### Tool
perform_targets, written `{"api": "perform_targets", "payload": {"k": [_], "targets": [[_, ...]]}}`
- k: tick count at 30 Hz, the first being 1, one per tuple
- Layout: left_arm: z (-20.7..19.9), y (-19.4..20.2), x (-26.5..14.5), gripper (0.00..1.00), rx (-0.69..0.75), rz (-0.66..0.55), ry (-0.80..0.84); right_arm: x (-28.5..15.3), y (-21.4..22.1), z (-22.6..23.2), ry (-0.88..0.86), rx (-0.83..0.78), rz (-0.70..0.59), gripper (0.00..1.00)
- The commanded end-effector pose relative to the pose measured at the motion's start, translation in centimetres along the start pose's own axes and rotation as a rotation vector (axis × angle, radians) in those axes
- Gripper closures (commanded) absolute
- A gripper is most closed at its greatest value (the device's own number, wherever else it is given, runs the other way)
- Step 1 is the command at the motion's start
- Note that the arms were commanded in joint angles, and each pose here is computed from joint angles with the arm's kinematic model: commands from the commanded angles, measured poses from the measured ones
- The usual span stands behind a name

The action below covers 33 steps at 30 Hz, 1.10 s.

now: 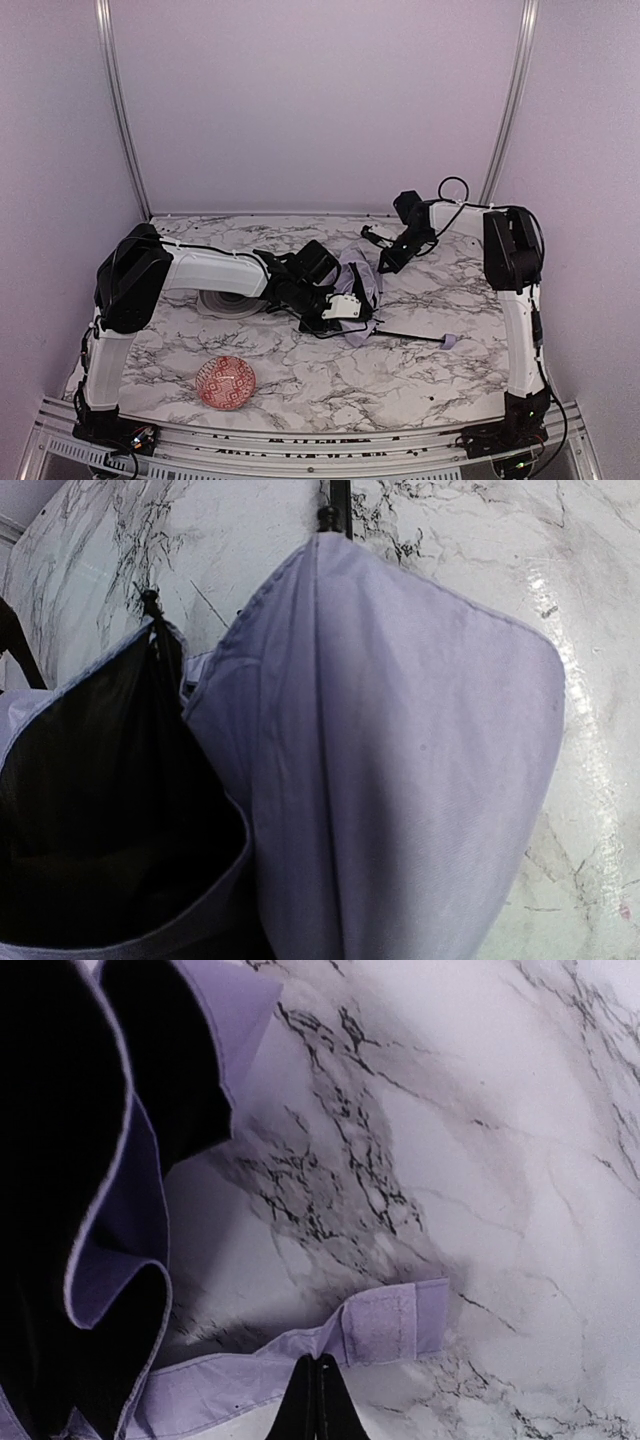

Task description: Put away the umbrella

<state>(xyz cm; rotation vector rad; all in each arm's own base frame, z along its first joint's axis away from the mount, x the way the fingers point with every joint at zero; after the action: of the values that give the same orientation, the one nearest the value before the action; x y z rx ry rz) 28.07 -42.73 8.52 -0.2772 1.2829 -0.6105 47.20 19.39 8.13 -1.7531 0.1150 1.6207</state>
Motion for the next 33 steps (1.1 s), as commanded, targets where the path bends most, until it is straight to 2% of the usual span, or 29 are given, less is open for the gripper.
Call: {"api": "perform_targets", "payload": {"k": [1, 8, 13, 16, 19, 21, 24, 27, 31, 33], "targets": [[-2.4, 1.8, 0.9, 1.00, -0.051, 0.078, 0.112, -0.3, -2.4, -0.4, 0.020, 0.027, -0.110, 1.00], [-3.9, -0.4, -1.4, 1.00, -0.020, 0.045, 0.129, -0.7, -4.3, -4.3, 0.209, 0.081, -0.205, 1.00], [-5.2, -2.6, -3.6, 1.00, -0.013, -0.043, 0.210, -1.6, -7.3, -4.8, 0.218, 0.073, -0.332, 1.00], [-5.2, -2.8, -3.6, 1.00, -0.049, -0.026, 0.215, -2.4, -8.9, -4.4, 0.213, 0.056, -0.370, 1.00], [-4.8, -1.8, -2.6, 1.00, -0.082, 0.051, 0.164, -3.4, -8.5, -4.0, 0.228, 0.090, -0.339, 1.00], [-4.8, -1.0, -2.1, 1.00, -0.101, 0.092, 0.150, -4.1, -7.1, -4.0, 0.286, 0.125, -0.271, 1.00], [-5.1, -1.1, -1.6, 1.00, -0.128, 0.099, 0.176, -5.0, -4.6, -3.4, 0.354, 0.172, -0.174, 0.93], [-4.6, -2.0, -1.4, 1.00, -0.242, 0.093, 0.196, -5.9, -2.8, -1.7, 0.325, 0.207, -0.153, 0.88], [-4.4, -2.4, -1.4, 1.00, -0.375, 0.111, 0.232, -8.9, -2.1, 1.9, 0.225, 0.176, -0.279, 0.80], [-4.6, -2.3, -1.4, 1.00, -0.435, 0.102, 0.272, -11.5, -2.8, 4.0, 0.180, 0.121, -0.412, 0.77]]}}
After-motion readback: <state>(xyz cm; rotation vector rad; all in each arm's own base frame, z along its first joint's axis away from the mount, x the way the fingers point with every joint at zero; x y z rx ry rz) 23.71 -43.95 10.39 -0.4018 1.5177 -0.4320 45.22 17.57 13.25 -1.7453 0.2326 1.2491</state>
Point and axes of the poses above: each gripper's point midway between its finger pads, its own x axis out along the fingers, its own z axis along the line the jaws close on, y = z × x, the point moved 6 cm from there along -x, back along the fingers, and after that the axes turned 5 degrees about -x, right-handed, at the moved point
